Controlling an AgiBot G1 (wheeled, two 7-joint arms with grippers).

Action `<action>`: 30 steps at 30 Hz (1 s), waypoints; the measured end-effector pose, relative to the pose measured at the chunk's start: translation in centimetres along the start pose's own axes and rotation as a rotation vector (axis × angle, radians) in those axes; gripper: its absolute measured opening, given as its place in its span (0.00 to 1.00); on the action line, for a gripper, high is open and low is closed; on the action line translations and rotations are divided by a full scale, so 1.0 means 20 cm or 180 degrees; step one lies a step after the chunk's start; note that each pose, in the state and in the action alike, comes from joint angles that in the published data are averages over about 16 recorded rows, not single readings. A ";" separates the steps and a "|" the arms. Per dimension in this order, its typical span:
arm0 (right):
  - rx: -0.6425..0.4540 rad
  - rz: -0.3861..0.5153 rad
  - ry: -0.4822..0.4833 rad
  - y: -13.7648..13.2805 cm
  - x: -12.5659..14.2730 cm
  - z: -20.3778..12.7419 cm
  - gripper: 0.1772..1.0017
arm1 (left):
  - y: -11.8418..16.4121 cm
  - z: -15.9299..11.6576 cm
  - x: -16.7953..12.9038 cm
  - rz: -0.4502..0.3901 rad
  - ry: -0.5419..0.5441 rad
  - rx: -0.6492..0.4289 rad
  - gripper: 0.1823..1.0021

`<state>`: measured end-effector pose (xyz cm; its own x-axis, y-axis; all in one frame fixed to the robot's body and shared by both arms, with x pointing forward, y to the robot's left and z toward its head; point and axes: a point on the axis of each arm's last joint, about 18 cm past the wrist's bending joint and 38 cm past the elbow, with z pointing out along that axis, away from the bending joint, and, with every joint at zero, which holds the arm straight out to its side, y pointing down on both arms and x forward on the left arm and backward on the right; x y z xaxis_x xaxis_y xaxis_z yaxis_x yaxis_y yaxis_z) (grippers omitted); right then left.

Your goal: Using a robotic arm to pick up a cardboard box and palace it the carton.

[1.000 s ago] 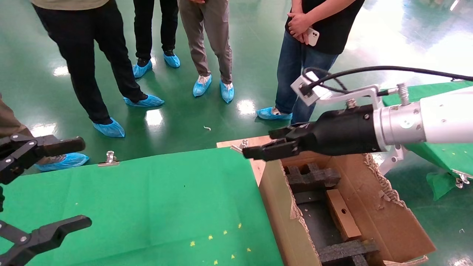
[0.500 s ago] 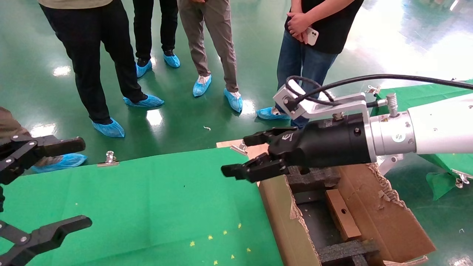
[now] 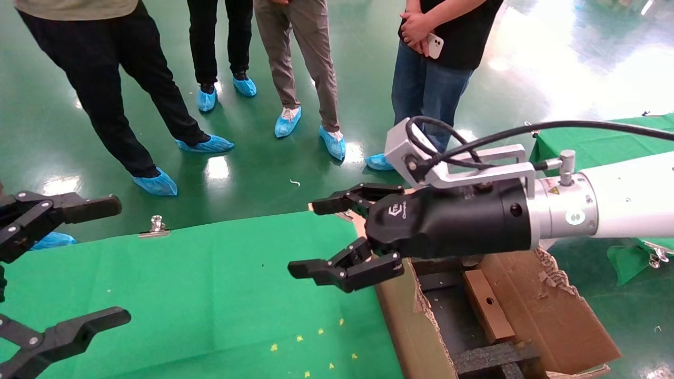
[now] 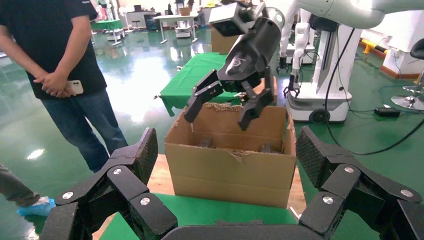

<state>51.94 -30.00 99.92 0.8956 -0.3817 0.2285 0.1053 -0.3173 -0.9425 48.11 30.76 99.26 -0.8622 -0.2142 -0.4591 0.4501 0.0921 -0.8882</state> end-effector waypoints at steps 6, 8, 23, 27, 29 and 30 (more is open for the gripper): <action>0.0229 -0.0228 -0.0180 0.00 -0.06 -0.01 1.00 | 0.00 0.00 0.00 0.0000 0.0000 0.0000 1.00; 0.0311 -0.0307 -0.0233 0.00 -0.07 -0.01 1.00 | 0.00 0.00 0.00 0.0000 0.0000 0.0000 1.00; 0.0918 -0.0858 -0.0469 0.01 -0.19 -0.09 1.00 | 0.00 0.00 0.00 0.0000 -0.0001 0.0000 1.00; 0.1000 -0.0926 -0.0484 0.01 -0.21 -0.10 1.00 | 0.00 0.00 0.00 -0.0001 -0.0001 0.0000 1.00; 0.1027 -0.0947 -0.0489 0.02 -0.21 -0.10 1.00 | 0.00 0.00 0.00 -0.0001 -0.0001 0.0000 1.00; 0.1037 -0.0954 -0.0490 0.02 -0.21 -0.11 1.00 | 0.00 0.00 0.00 -0.0001 -0.0001 0.0000 1.00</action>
<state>47.24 -30.33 99.16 0.8561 -0.1737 0.4868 0.4773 -0.0954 -0.8735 48.11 30.77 99.26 -0.8622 -0.2146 -0.4589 0.4499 0.0919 -0.8883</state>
